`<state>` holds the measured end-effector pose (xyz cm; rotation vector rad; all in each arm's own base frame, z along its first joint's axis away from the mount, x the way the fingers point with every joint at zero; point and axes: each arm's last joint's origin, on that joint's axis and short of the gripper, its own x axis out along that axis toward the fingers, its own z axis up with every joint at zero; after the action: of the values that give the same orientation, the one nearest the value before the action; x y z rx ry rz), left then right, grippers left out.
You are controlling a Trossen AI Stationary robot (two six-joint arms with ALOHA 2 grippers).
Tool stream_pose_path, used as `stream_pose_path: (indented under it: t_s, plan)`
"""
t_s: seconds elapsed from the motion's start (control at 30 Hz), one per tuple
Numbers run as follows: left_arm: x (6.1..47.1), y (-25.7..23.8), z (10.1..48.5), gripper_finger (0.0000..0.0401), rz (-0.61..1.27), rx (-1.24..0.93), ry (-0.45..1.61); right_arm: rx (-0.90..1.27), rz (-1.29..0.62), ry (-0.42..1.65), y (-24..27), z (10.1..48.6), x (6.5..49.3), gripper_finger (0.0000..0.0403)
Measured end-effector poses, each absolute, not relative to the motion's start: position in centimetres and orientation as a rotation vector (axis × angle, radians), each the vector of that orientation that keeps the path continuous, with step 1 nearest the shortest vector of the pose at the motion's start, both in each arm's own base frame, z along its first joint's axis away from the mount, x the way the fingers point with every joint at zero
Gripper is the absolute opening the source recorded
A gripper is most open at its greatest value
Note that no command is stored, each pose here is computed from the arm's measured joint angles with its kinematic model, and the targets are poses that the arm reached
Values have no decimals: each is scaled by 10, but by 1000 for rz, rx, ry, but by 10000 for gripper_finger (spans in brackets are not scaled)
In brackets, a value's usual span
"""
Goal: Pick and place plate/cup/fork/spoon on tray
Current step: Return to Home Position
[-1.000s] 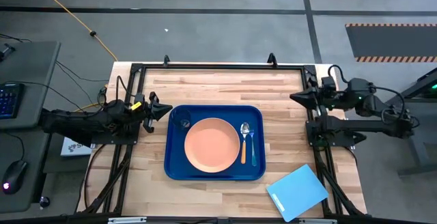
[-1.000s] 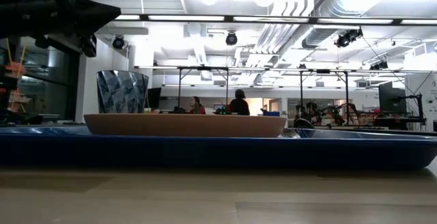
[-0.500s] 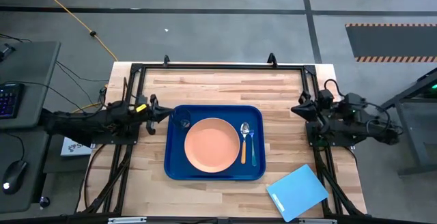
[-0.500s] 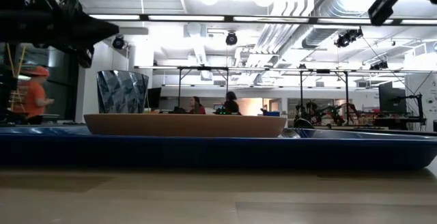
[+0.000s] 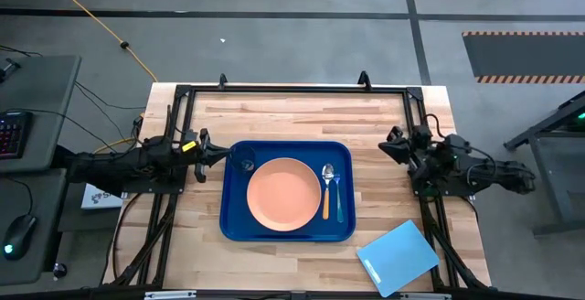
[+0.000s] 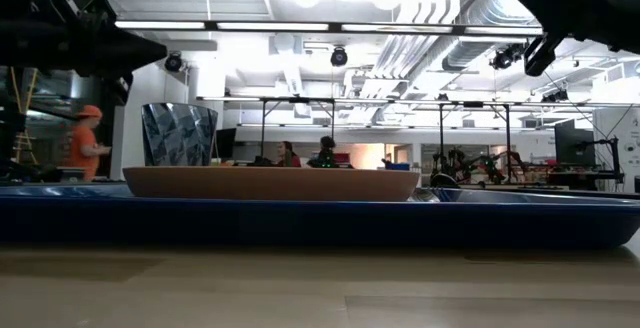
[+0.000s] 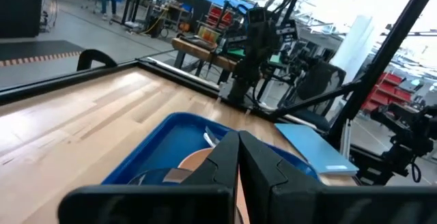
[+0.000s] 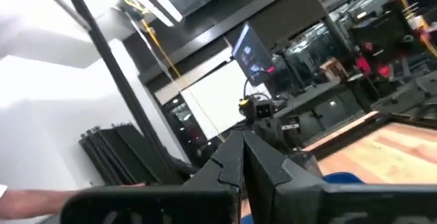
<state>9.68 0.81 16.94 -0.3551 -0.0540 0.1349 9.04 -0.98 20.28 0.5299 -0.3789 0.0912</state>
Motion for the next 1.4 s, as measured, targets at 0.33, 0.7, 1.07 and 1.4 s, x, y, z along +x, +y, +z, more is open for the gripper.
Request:
stream_pose_path:
  t_s: [0.33, 0.7, 1.07, 1.4]
  plan:
    - [97, 8, 169, 3, 134, -355, -54, 454, 15, -193, -7, 184, 96, 0]
    - [97, 8, 169, 3, 130, -355, -54, 472, -37, -2, -7, 166, 99, 0]
    - [97, 8, 169, 3, 131, -355, -53, 472, -39, 4, -7, 166, 99, 0]
    - [97, 8, 169, 3, 131, -355, -53, 472, -39, 5, -7, 166, 99, 0]
